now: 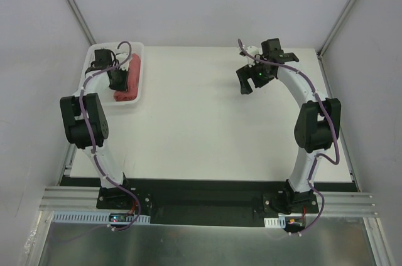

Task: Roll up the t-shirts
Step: Reset both arms

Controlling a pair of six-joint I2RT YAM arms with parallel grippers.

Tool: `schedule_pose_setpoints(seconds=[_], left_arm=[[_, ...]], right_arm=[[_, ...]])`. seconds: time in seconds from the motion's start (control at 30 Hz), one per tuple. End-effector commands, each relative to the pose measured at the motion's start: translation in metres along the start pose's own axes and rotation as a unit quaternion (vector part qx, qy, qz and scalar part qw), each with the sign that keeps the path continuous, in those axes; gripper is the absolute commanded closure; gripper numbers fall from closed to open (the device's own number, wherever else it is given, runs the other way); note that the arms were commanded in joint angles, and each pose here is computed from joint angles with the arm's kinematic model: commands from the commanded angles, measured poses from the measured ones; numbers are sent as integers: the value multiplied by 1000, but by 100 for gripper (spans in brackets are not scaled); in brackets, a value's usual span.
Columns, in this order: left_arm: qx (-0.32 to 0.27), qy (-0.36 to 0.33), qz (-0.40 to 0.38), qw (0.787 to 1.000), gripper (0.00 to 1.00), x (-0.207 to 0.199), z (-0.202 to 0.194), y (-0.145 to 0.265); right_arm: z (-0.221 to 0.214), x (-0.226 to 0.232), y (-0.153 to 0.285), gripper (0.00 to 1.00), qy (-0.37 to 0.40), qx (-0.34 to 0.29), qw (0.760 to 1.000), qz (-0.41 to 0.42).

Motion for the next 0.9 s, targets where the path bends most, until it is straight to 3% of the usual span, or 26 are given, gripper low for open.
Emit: schedule_pose_setpoints(seconds=[0.0,0.1,0.27,0.37,0.4,0.43,0.6,0.63,0.7,0.73,0.87], left_arm=[[-20,-13,-17,1000,100,-10,12,10],[-46,-10,-8,999,100,-11,23,29],[-141,-15,-34,989,100,-25,66,85],[-168,-10,-77,983,81,-37,81,97],[-169,-9,-87,982,69,-43,84,96],[-166,-13,-92,982,50,-48,84,94],[-158,-38,-131,978,18,-81,90,82],[-154,-48,-144,976,1,-95,93,77],[-159,-55,-149,974,1,-103,100,76],[-153,-73,-169,971,1,-126,101,69],[-155,-95,-188,965,1,-153,106,65]], right_arm=[[1,4,4,4,10,-2,1000,3],[3,3,5,4,10,-4,1000,0],[13,3,10,4,12,-24,1000,4],[21,5,12,4,11,-37,999,-3],[23,6,12,4,12,-41,999,-4],[26,8,12,4,0,-45,999,-6],[40,15,22,4,-21,-66,995,-70],[42,16,23,4,-20,-66,994,-79],[46,22,30,4,-11,-73,991,-108],[47,24,33,4,-10,-74,990,-117],[52,39,38,4,18,-79,991,-106]])
Point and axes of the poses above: each gripper's point midway between its finger pads, its own y axis back along the fingers, its own x axis along the line the jaws close on, z = x × y, the point moved 9 cm from there along y, back along the fingers, and after that the axes turned 6 degrees about y, right-handed, at the moved point
